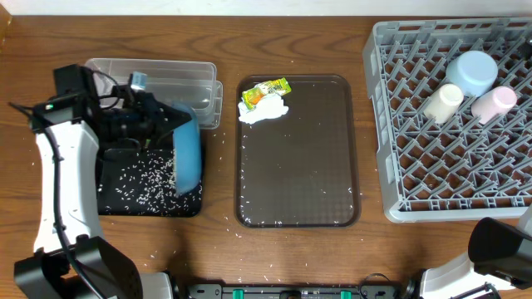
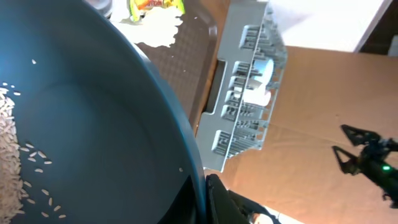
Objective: Sort waste into correct bins and load items into the dishwasher rack
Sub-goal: 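Tilt the blue bowl with the left gripper to pour rice onto the black tray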
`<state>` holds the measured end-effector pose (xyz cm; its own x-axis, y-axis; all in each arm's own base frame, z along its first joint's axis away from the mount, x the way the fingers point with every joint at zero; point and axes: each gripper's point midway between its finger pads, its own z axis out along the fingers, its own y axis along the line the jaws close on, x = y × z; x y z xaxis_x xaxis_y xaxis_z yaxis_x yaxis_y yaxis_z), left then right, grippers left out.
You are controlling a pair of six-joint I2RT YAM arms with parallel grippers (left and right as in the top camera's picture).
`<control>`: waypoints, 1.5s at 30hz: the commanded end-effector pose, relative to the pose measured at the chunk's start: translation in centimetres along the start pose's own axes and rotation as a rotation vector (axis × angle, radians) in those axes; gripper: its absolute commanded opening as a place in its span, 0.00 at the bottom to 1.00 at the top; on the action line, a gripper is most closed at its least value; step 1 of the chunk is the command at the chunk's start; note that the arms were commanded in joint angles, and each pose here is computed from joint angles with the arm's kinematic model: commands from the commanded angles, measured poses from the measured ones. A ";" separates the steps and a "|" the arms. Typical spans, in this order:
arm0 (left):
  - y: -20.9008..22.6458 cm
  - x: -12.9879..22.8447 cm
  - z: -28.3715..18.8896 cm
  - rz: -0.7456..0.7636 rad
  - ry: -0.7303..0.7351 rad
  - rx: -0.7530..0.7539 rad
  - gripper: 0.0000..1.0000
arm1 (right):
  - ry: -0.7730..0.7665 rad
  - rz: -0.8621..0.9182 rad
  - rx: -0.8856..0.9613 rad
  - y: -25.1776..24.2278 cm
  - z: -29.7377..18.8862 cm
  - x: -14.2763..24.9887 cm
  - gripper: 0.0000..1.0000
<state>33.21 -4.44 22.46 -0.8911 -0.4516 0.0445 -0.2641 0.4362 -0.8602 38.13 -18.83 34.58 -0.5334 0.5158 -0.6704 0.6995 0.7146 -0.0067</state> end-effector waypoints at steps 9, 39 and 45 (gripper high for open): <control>-0.8 0.0 -3.5 0.024 -0.049 0.177 0.06 | 0.000 -0.011 0.021 -0.4 0.2 -0.1 0.99; 4.3 -1.4 -10.7 -0.167 -0.320 0.503 0.06 | 0.000 -0.011 0.021 -0.4 0.2 -0.1 0.99; 4.8 -1.6 -11.7 -0.194 -0.352 0.508 0.06 | 0.000 -0.011 0.021 -0.4 0.2 -0.1 0.99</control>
<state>29.23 7.31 22.94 -0.6520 -0.7416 0.1579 -0.1797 -0.0511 -0.9824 38.13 -18.83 34.58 -0.5334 0.5158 -0.6704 0.6995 0.7146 -0.0067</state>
